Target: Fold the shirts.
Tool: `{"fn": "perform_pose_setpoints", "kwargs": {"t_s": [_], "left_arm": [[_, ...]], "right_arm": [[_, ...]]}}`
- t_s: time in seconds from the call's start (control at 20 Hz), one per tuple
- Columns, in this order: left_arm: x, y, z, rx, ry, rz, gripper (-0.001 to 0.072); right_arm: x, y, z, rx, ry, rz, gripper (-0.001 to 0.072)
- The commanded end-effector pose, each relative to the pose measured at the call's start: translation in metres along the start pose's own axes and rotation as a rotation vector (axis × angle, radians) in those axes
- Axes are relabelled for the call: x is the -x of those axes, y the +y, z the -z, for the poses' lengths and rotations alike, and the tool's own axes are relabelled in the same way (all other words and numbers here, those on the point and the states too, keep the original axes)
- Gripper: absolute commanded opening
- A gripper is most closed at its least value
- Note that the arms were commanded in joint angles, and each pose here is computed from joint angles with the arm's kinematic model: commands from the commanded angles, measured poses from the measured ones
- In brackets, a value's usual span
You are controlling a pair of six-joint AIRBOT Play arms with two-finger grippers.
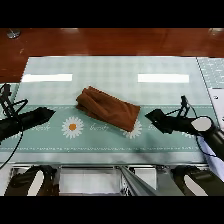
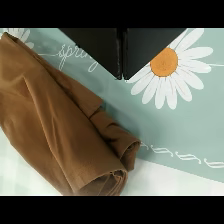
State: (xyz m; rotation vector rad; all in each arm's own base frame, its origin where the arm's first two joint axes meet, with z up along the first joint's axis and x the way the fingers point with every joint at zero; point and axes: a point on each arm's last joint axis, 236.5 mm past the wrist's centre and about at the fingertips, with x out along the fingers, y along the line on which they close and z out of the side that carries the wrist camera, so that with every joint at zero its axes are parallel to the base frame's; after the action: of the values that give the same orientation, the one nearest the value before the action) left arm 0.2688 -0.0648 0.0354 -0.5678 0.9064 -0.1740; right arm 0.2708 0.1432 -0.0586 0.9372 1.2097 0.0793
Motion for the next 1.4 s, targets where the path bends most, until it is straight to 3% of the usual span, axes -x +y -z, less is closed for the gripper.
{"fn": "perform_pose_setpoints", "kwargs": {"t_s": [0.0, 0.35, 0.4, 0.45, 0.5, 0.7, 0.85, 1.1, 1.35], "left_arm": [[0.000, 0.000, 0.001, 0.001, 0.002, 0.000, 0.0022], [0.000, 0.000, 0.001, 0.001, 0.002, 0.000, 0.0022], [0.000, 0.000, 0.001, 0.001, 0.004, 0.001, 0.0022], [0.000, 0.000, 0.002, 0.001, 0.008, 0.001, 0.0022], [0.000, 0.000, 0.003, 0.001, 0.014, 0.002, 0.0022], [0.000, -0.001, 0.005, 0.000, 0.021, 0.003, 0.0022], [0.000, -0.001, 0.008, 0.000, 0.034, 0.004, 0.0022], [0.000, -0.001, 0.012, 0.000, 0.050, 0.006, 0.0022], [0.000, -0.001, 0.012, 0.000, 0.051, 0.006, 0.0022]], "right_arm": [[-0.032, 0.005, 0.018, -0.024, 0.128, -0.068, 0.0627], [-0.082, 0.046, 0.039, 0.087, 0.364, -0.088, 0.0612], [-0.087, 0.054, 0.041, 0.125, 0.382, -0.088, 0.0508], [-0.090, 0.060, 0.039, 0.171, 0.387, -0.081, 0.0208], [-0.090, 0.069, 0.032, 0.230, 0.379, -0.081, 0.0028], [-0.043, 0.177, -0.015, 0.485, 0.307, -0.205, 0.0028], [0.019, 0.242, -0.074, 0.674, 0.115, -0.137, 0.0028], [0.147, 0.264, -0.146, 0.714, -0.091, -0.036, 0.0028], [0.253, 0.204, -0.187, 0.549, -0.224, 0.067, 0.0028]]}}
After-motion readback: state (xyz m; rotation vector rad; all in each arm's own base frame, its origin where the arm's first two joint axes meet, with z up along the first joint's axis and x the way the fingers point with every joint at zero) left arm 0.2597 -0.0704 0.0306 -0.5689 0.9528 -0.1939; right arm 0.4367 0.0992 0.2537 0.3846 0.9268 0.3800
